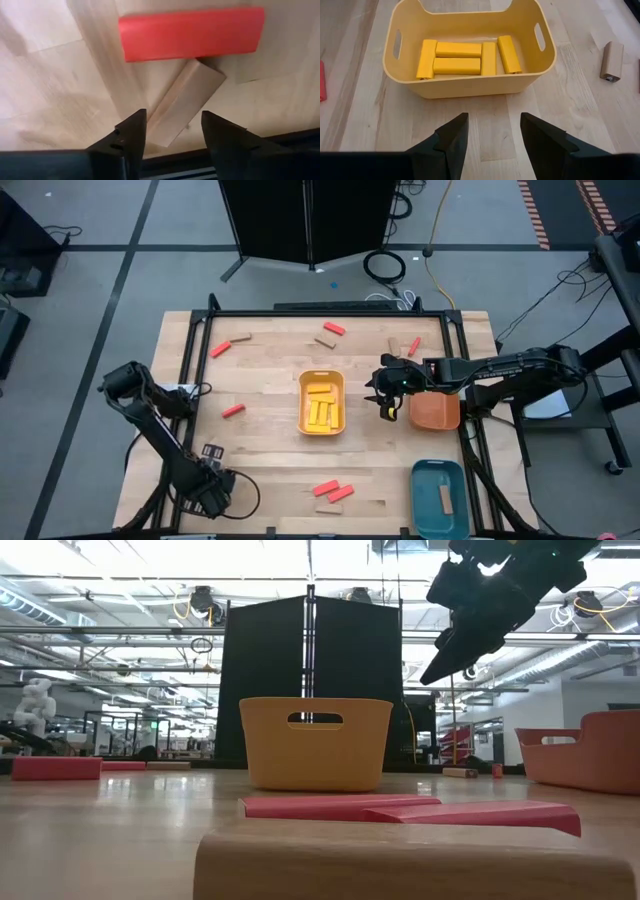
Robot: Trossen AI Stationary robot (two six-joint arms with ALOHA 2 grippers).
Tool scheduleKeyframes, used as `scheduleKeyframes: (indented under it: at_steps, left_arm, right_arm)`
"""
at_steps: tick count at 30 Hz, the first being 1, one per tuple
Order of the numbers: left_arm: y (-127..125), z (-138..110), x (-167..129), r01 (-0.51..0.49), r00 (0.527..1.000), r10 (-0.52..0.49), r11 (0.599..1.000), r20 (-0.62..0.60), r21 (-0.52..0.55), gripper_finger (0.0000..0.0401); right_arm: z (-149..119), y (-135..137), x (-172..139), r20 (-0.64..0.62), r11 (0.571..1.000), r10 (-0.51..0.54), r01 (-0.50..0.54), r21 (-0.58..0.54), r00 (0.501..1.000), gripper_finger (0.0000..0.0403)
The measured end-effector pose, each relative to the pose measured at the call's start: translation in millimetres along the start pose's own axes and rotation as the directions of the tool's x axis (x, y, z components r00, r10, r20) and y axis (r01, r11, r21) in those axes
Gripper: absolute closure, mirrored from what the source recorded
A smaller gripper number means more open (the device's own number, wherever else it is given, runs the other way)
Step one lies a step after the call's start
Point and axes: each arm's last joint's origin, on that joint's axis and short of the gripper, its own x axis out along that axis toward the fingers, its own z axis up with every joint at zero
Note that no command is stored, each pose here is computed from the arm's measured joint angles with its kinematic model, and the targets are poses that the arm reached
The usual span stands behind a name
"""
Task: Sort blocks
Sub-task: Put the brown wooden block into the blue bin
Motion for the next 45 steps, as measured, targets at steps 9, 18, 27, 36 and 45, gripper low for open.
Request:
scheduleKeyframes:
  at_steps: [9, 18, 27, 36, 45]
  left_arm:
    - [2, 0, 5, -0.007, 1.0, 0.007, 1.0, 0.004, 0.009, 0.0156]
    - [-1, 9, 24, -0.035, 0.998, 0.038, 0.997, -0.046, 0.07, 0.0154]
    - [0, 9, 25, -0.043, 0.997, 0.047, 0.997, -0.06, 0.068, 0.0216]
    - [-1, 8, 19, -0.058, 0.995, 0.063, 0.996, -0.08, 0.063, 0.0316]
    - [3, -2, 3, -0.068, 0.995, 0.072, 0.996, -0.07, 0.055, 0.0317]
  right_arm:
    - [0, 0, 0, -0.001, 1.0, -0.001, 0.001, -0.002, 1.0, 0.0229]
    - [0, 0, 0, 0.0, 1.0, -0.001, 0.001, -0.01, 1.0, 0.0229]
    - [0, 0, 0, 0.0, 1.0, -0.001, 0.001, -0.017, 1.0, 0.0229]
    - [0, 0, 0, 0.0, 1.0, -0.001, 0.001, -0.017, 1.0, 0.0229]
    - [0, 0, 0, 0.002, 1.0, -0.001, 0.001, -0.004, 1.0, 0.0229]
